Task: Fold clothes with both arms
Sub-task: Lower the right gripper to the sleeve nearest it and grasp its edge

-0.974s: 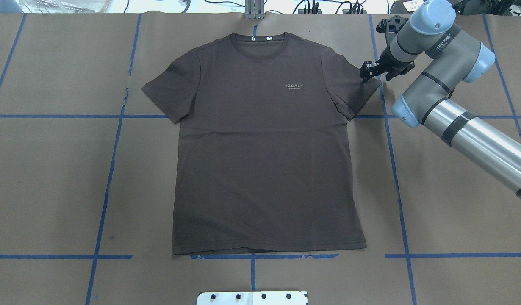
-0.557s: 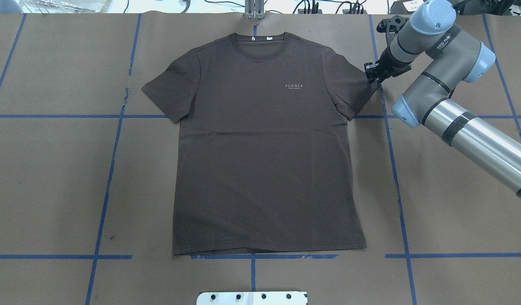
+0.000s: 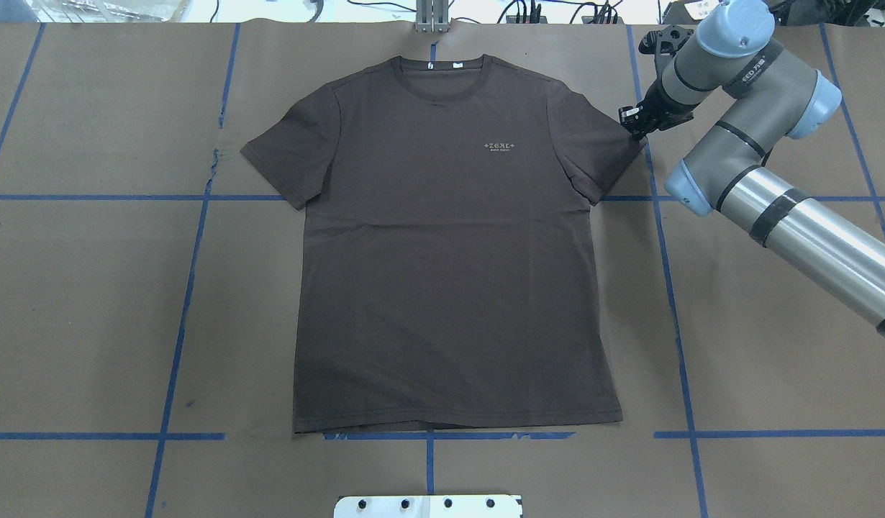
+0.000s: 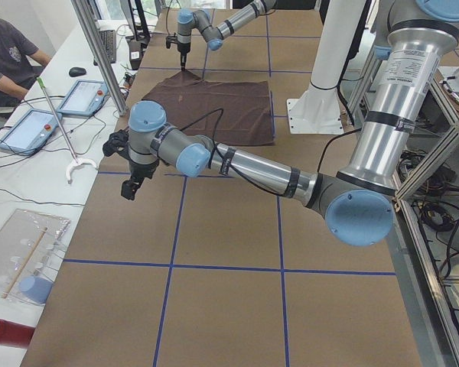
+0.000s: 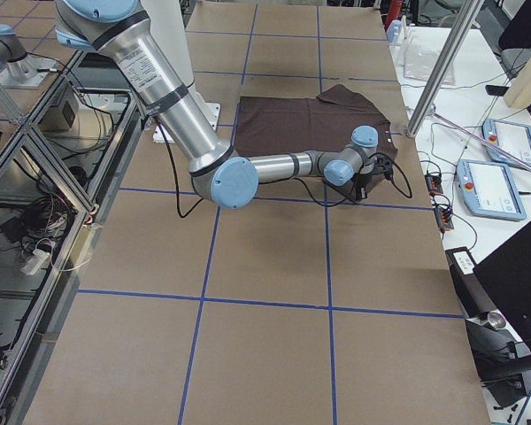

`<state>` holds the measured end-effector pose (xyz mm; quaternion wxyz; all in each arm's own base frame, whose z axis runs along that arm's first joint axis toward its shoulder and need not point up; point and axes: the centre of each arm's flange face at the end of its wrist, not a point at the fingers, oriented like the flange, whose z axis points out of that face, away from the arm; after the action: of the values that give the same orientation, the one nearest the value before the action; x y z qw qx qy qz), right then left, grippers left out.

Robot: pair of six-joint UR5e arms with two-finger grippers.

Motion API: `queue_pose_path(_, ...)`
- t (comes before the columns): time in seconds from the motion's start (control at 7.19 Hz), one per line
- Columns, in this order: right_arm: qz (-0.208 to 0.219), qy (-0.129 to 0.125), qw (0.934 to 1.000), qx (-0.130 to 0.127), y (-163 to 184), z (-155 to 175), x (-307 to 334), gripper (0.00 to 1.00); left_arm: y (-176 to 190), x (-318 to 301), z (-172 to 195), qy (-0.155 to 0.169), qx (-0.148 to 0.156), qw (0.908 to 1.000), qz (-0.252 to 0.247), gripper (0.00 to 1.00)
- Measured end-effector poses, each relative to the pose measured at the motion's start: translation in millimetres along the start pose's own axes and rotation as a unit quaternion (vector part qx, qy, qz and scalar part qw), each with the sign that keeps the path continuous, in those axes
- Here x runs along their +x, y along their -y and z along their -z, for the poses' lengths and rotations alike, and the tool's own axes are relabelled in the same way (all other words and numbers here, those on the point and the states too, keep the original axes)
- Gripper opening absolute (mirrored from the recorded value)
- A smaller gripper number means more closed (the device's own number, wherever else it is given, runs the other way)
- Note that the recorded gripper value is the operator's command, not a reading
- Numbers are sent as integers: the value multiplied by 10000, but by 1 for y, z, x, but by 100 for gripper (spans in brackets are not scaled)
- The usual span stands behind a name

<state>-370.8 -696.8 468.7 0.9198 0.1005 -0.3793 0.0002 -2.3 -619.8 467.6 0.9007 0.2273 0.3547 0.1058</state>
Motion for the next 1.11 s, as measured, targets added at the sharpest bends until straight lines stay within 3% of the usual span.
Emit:
queue_pose_path(0.14,0,6,10000,-3,0,0,0,74,2,1,1,-1,12,10000,61,100)
queue_pose_path(0.28,-7,8,10000,-5,0,0,0,99,3,1,1,-2,18,10000,86,100)
queue_pose_path(0.84,-61,-27,10000,-30,0,-2,4,98,7,4,4,-5,52,9999,90,100)
queue_pose_path(0.97,-79,-48,9999,-52,0,-4,6,94,9,5,4,-7,62,9999,83,100)
queue_pose_path(1.11,-91,-65,9999,-74,-1,-6,8,62,10,6,5,-9,73,9999,82,100)
